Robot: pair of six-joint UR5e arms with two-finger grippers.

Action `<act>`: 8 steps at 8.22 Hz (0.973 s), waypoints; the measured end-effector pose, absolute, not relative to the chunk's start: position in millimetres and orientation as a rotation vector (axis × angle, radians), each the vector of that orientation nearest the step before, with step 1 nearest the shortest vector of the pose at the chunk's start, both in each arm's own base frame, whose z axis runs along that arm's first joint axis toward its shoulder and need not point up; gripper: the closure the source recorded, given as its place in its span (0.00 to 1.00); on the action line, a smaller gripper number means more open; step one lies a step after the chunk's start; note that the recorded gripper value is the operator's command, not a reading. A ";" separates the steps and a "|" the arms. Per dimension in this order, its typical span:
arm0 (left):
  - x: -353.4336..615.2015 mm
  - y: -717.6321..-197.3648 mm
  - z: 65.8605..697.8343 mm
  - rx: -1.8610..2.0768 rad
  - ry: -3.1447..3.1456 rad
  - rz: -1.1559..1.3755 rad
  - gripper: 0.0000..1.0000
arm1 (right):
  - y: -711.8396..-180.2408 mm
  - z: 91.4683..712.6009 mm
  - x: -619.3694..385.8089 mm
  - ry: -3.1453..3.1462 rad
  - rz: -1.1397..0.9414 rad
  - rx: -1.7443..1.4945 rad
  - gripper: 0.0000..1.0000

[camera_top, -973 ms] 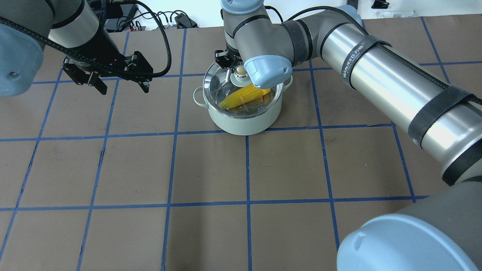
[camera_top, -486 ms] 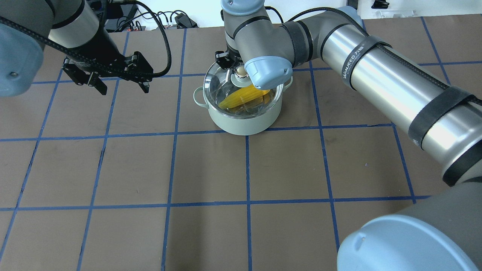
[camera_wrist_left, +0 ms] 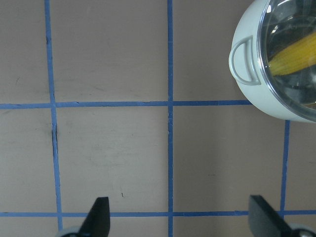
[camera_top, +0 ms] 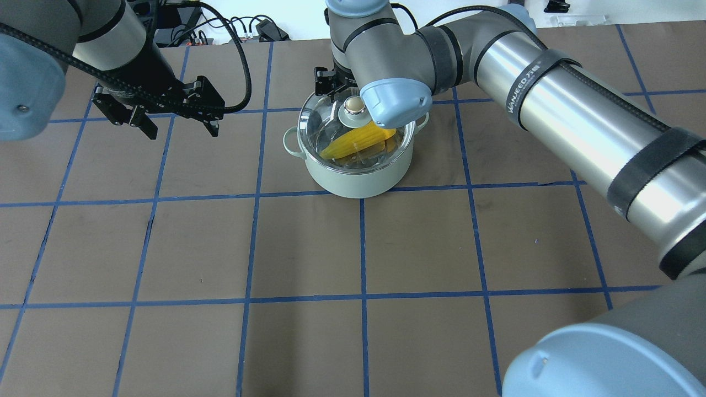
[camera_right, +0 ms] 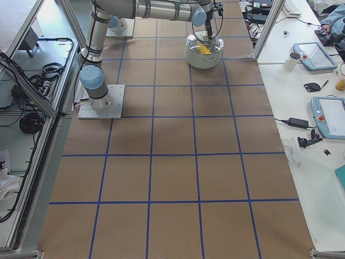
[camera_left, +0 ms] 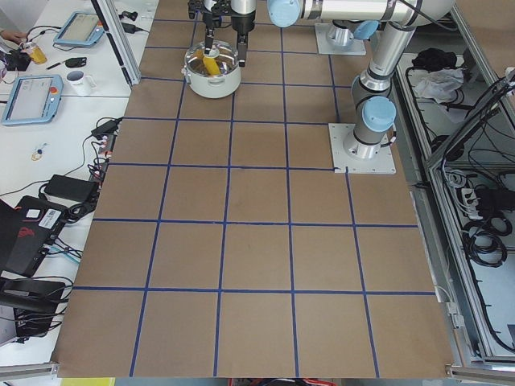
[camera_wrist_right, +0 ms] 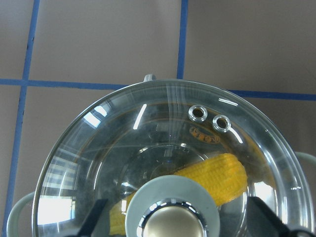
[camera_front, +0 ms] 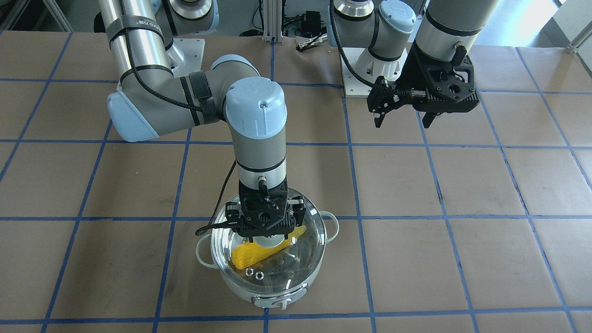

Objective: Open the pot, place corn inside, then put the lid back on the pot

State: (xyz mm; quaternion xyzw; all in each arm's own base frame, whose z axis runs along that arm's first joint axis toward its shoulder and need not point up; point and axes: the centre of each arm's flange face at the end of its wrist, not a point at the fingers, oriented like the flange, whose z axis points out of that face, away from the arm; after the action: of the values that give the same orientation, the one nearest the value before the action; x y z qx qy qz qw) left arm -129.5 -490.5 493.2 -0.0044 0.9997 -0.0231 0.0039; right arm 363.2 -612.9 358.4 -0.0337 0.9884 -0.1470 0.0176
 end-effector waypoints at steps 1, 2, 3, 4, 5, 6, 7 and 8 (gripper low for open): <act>-129.5 -490.6 493.1 -0.014 3.133 -0.073 0.00 | -608.9 374.2 357.6 3.065 -0.470 -0.097 0.00; -129.5 -490.7 492.9 -0.014 3.133 -0.072 0.00 | -601.0 394.1 344.2 3.075 -0.444 -0.079 0.00; -129.5 -490.6 493.1 -0.014 3.132 -0.072 0.00 | -588.3 417.5 320.9 3.100 -0.389 -0.059 0.00; -129.5 -490.4 493.3 -0.014 3.132 -0.072 0.00 | -569.1 443.3 290.9 3.123 -0.339 -0.065 0.00; -129.5 -490.2 493.5 -0.016 3.132 -0.073 0.00 | -544.7 465.6 257.4 3.145 -0.291 -0.078 0.00; -129.5 -489.9 494.0 -0.017 3.132 -0.074 0.00 | -520.4 484.7 224.3 3.162 -0.245 -0.063 0.00; -129.4 -489.6 494.5 -0.018 3.133 -0.076 0.00 | -499.1 500.2 196.5 3.176 -0.187 -0.026 0.00; -128.4 -489.4 495.1 -0.023 3.136 -0.077 0.00 | -481.3 510.9 176.3 3.185 -0.123 0.012 0.00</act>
State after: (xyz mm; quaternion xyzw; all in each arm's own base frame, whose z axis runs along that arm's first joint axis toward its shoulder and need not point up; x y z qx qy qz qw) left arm -128.4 -489.4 495.1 -0.0072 0.9997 -0.0247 0.0022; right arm 176.3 -481.3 510.9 0.0039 0.9990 -0.0385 -0.0230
